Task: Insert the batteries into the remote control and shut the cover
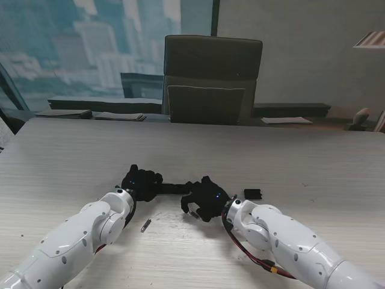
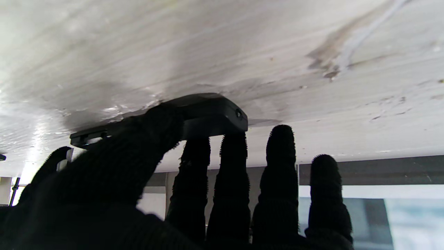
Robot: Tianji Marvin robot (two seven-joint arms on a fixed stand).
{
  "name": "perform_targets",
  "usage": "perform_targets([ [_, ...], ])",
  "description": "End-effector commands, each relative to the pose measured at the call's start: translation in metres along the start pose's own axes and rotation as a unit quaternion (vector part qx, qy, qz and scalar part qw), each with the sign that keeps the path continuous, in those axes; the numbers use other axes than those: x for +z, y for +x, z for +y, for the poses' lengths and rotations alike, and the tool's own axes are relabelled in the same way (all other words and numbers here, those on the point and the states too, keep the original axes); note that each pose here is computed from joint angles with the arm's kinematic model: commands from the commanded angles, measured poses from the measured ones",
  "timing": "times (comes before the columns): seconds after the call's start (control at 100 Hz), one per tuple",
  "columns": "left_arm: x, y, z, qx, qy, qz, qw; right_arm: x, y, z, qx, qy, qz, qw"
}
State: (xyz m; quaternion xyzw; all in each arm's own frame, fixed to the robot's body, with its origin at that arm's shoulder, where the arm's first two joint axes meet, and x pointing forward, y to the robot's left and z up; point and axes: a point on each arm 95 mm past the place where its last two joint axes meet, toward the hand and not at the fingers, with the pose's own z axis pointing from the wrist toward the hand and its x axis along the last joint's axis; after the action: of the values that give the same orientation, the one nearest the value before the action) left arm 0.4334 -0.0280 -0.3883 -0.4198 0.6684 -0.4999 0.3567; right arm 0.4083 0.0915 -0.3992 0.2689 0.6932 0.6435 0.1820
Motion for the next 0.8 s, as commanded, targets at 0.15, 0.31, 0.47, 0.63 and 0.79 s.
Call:
perform_targets([
  [0.15,-0.004,0.001,0.014,-0.004,-0.027,-0.002,0.9996,-0.002,0.004,-0.01,0.013,0.01,0.01,0.9998],
  [0.31,-0.003,0.001,0.014,-0.005,-0.028,-0.003,0.9996,-0.003,0.004,-0.015,0.015,0.019,0.007,0.9997],
  [0.47,-0.003,0.001,0.014,-0.005,-0.028,-0.003,0.9996,-0.002,0.005,-0.017,0.014,0.027,0.005,0.9995],
  [0.63,-0.003,0.001,0.014,-0.006,-0.027,-0.003,0.9996,-0.002,0.005,-0.016,0.008,0.031,0.006,0.9995],
  [0.79,-0.003,0.001,0.014,-0.007,-0.026,-0.003,0.9996,-0.001,0.005,-0.016,0.004,0.031,0.003,0.9995],
])
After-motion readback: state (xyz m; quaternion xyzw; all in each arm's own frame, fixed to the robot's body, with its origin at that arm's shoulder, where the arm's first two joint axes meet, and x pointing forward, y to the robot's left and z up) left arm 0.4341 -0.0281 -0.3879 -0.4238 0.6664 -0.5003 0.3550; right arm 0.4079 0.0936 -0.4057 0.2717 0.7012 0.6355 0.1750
